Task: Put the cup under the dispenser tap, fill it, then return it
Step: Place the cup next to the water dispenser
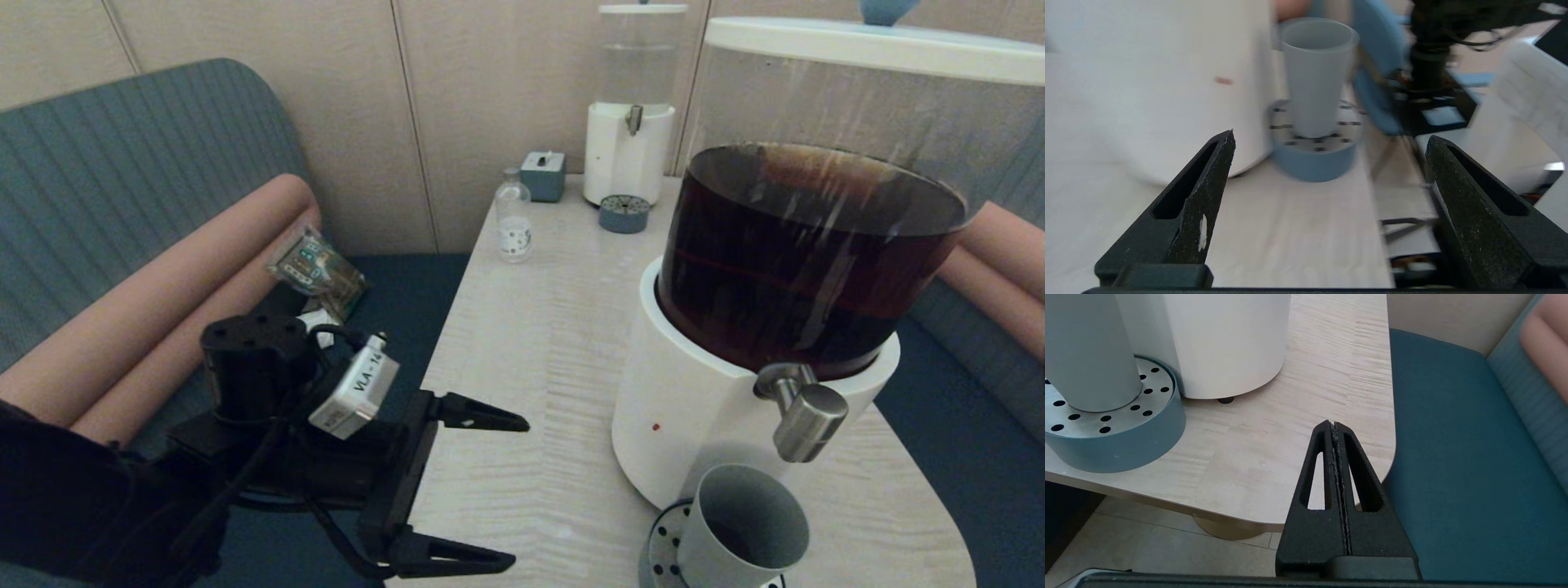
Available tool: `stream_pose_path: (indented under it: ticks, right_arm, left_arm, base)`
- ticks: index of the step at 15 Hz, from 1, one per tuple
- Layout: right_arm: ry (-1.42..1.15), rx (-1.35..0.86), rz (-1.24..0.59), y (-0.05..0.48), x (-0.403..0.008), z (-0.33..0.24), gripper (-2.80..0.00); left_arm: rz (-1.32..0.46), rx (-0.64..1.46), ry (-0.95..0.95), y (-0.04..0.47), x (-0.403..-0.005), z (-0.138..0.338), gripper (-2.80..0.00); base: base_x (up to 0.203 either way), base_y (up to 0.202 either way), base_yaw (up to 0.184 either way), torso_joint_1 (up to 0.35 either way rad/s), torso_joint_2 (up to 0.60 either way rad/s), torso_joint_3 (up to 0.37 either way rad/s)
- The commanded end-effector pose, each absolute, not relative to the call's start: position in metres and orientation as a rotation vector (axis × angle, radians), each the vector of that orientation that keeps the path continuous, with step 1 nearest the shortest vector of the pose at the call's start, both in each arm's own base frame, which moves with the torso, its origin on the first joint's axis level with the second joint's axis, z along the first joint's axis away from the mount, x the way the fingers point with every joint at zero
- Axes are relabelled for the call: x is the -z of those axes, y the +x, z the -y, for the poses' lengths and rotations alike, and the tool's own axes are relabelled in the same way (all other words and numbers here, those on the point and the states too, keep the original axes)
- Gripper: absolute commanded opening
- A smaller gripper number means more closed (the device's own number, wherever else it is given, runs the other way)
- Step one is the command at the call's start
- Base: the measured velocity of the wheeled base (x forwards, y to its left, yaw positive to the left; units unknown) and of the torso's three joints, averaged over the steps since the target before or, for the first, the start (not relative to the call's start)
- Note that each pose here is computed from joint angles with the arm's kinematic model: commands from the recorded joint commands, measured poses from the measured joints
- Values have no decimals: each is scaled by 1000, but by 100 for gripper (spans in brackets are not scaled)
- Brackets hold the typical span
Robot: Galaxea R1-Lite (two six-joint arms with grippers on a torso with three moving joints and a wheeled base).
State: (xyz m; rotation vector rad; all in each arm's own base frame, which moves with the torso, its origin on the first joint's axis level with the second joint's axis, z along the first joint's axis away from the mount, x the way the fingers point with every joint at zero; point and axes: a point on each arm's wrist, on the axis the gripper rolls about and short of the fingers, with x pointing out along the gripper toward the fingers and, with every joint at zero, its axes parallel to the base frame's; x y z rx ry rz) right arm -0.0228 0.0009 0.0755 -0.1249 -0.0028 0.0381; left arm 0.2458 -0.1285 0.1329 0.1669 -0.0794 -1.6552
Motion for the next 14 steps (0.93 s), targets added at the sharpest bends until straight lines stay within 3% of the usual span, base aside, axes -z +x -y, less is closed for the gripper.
stream_pose_path:
  ticks: [1,14]
  right_arm:
    - [-127,-38,-1,-23,-73,-1,-280]
    - [-126,-38,-1,-23,-73,-1,-280]
  left_arm:
    - [16,1711,136,250,-112,145,0]
    - [-67,1858,98,269,-74,217,0]
  base:
    - [0,0,0,0,0,0]
    - [0,0,0,0,0,0]
